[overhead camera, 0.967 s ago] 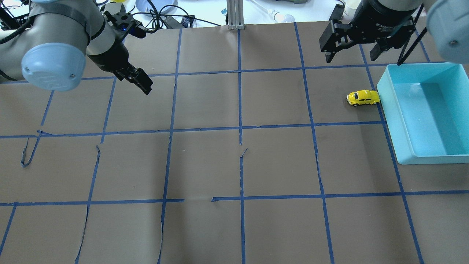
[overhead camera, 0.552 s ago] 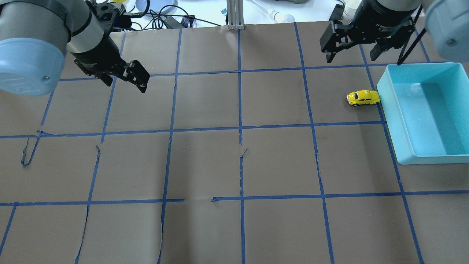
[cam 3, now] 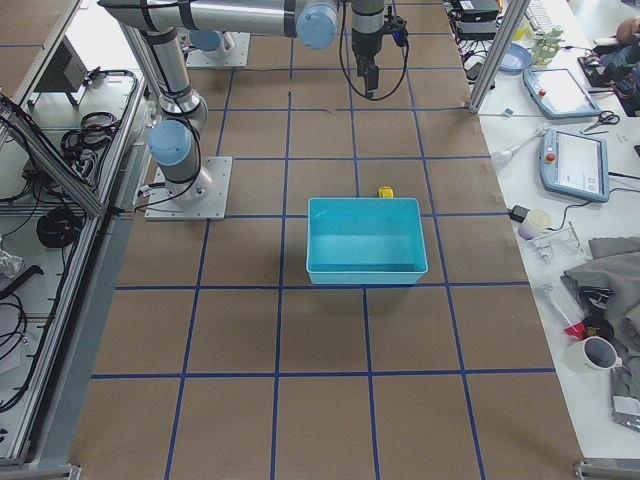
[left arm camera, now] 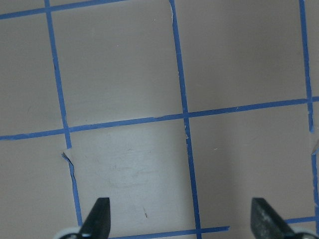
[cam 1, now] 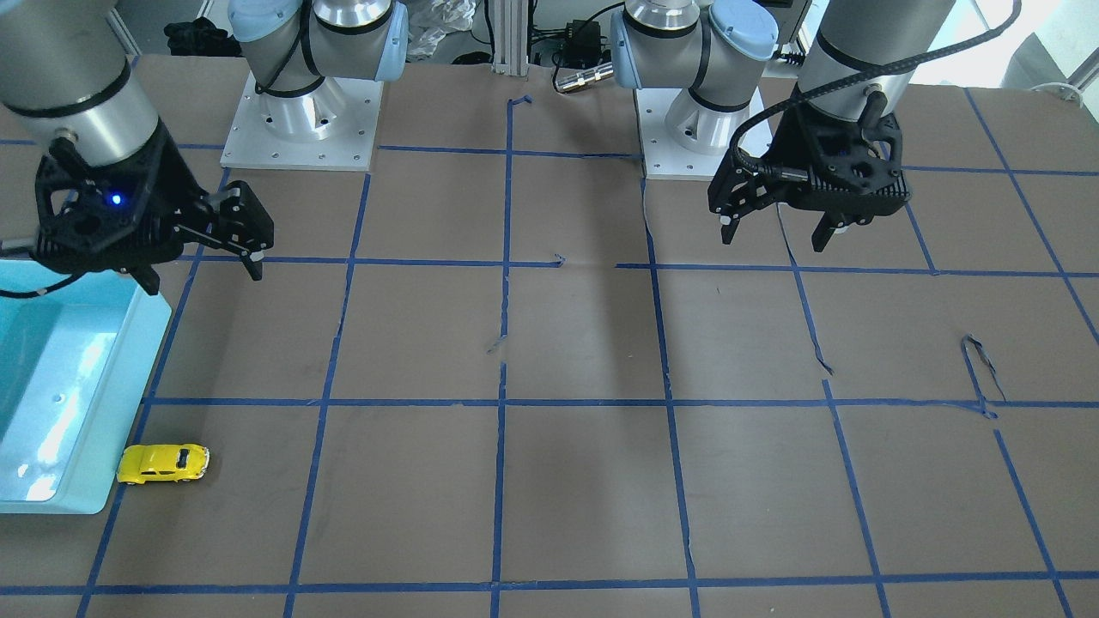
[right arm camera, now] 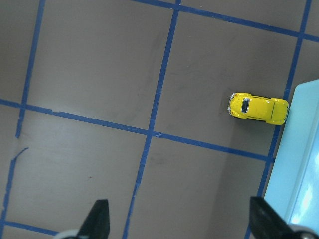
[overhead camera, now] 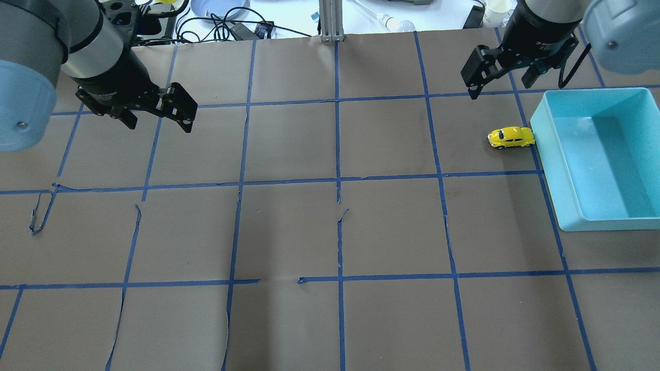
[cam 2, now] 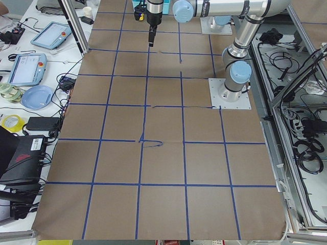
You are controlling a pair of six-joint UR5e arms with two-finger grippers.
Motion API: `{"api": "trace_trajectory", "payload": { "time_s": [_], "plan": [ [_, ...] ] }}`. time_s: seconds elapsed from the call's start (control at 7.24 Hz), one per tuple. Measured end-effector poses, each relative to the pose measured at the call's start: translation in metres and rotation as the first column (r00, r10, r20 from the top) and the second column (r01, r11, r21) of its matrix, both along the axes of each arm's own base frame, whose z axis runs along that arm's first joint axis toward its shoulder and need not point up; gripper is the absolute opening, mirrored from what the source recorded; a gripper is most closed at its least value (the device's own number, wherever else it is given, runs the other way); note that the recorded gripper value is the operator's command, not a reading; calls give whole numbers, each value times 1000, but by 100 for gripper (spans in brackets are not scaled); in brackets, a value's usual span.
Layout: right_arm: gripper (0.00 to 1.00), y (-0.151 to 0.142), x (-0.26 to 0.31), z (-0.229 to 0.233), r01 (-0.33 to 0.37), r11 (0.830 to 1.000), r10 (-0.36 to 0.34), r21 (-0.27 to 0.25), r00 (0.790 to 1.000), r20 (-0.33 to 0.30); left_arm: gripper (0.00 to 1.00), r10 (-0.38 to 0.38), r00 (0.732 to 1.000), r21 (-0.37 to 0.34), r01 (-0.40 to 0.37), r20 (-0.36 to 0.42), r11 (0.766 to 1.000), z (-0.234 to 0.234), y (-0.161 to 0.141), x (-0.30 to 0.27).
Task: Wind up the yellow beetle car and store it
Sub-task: 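Lower the right gripper onto the yellow car beside the bin, then grasp the yellow car with the right gripper and lift it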
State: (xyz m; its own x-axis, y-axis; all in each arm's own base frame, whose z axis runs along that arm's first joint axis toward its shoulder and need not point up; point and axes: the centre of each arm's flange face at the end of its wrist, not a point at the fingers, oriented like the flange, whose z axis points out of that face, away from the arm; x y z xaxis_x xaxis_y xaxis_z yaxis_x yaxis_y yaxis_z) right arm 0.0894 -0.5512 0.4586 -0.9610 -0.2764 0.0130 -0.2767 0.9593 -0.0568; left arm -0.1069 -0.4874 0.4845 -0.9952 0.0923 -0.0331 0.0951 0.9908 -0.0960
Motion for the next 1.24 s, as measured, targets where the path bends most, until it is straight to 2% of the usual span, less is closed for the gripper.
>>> {"api": "trace_trajectory", "payload": {
  "time_s": [0.14, 0.28, 0.41, 0.55, 0.69, 0.83, 0.97, 1.1, 1.24],
  "plan": [
    [100, -16, -17, -33, -169, 986, 169, 13, 986, -10, 100, 2, 1000, -3, -2, 1, 1000, 3, 2, 0],
    [100, -27, -43, -71, -331, 943, 331, 8, 943, -21, 100, 3, 1000, 6, -3, 1, 1000, 3, 4, 0],
    [100, -31, -71, -116, -459, 888, 459, -4, 888, -28, 100, 12, 1000, 24, -12, 0, 1000, 3, 7, 1],
    [100, -32, -94, -157, -580, 814, 579, -25, 814, -47, 100, 34, 999, 38, -34, -4, 999, 5, 10, 2],
    [100, -35, -109, -187, -720, 693, 715, -36, 693, -88, 100, 61, 998, 48, -61, -8, 997, 6, 12, 3],
    [100, -40, -117, -204, -840, 542, 833, -23, 540, -121, 100, 77, 997, 56, -76, -9, 996, 3, 12, 5],
    [100, -46, -121, -211, -922, 388, 912, -1, 384, -143, 100, 83, 996, 57, -82, -12, 995, 3, 10, 5],
    [100, -55, -124, -217, -965, 261, 955, 20, 255, -151, 100, 86, 996, 45, -85, -13, 995, 6, 10, 5],
    [100, -62, -127, -224, -981, 190, 972, 36, 183, -148, 100, 89, 996, 29, -88, -15, 996, 8, 8, 6]
  ]
}}
